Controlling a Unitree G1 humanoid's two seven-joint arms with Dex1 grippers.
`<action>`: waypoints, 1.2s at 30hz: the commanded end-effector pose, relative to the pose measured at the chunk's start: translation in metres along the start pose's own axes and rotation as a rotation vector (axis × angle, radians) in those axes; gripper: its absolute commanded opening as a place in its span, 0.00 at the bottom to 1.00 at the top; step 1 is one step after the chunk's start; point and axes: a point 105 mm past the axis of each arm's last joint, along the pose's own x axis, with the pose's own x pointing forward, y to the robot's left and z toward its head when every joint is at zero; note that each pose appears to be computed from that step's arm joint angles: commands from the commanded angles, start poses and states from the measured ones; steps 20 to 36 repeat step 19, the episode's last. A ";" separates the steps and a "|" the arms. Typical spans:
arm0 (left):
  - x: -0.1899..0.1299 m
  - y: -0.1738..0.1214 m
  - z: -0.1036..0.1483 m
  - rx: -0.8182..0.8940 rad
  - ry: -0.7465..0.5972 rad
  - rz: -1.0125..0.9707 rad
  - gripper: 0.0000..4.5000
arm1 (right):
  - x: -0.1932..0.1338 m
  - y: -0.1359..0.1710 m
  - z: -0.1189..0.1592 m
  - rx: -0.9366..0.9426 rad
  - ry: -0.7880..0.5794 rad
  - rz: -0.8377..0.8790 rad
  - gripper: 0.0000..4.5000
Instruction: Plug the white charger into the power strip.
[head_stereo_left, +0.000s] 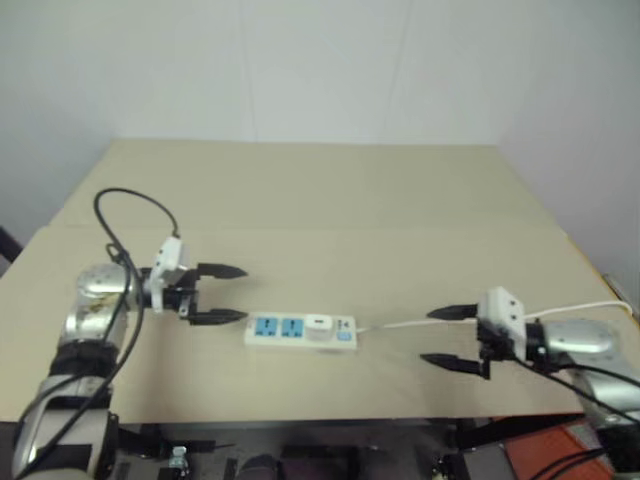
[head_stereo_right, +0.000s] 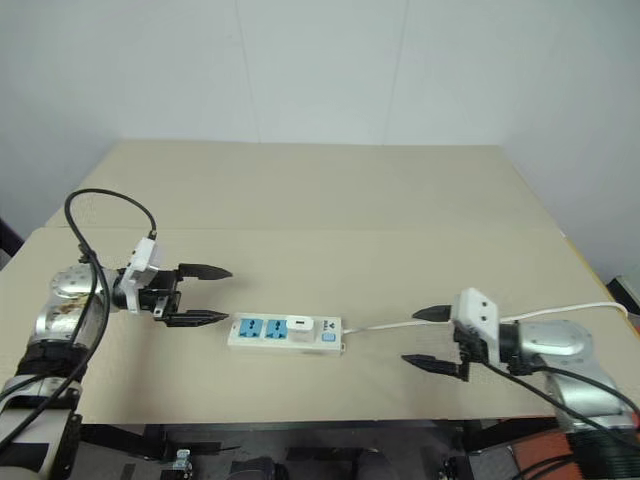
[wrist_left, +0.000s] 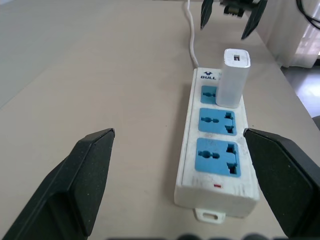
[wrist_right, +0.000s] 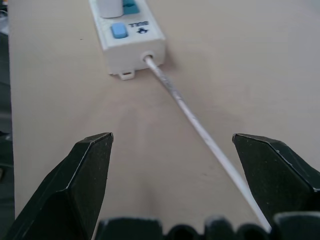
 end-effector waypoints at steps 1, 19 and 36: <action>-0.009 0.001 0.011 0.025 -0.018 0.034 1.00 | -0.017 -0.008 0.014 -0.036 -0.017 -0.056 1.00; -0.012 -0.009 0.015 -0.008 0.002 0.020 1.00 | -0.009 -0.007 0.008 -0.015 -0.042 -0.080 1.00; -0.012 -0.009 0.015 -0.008 0.002 0.020 1.00 | -0.009 -0.007 0.008 -0.015 -0.042 -0.080 1.00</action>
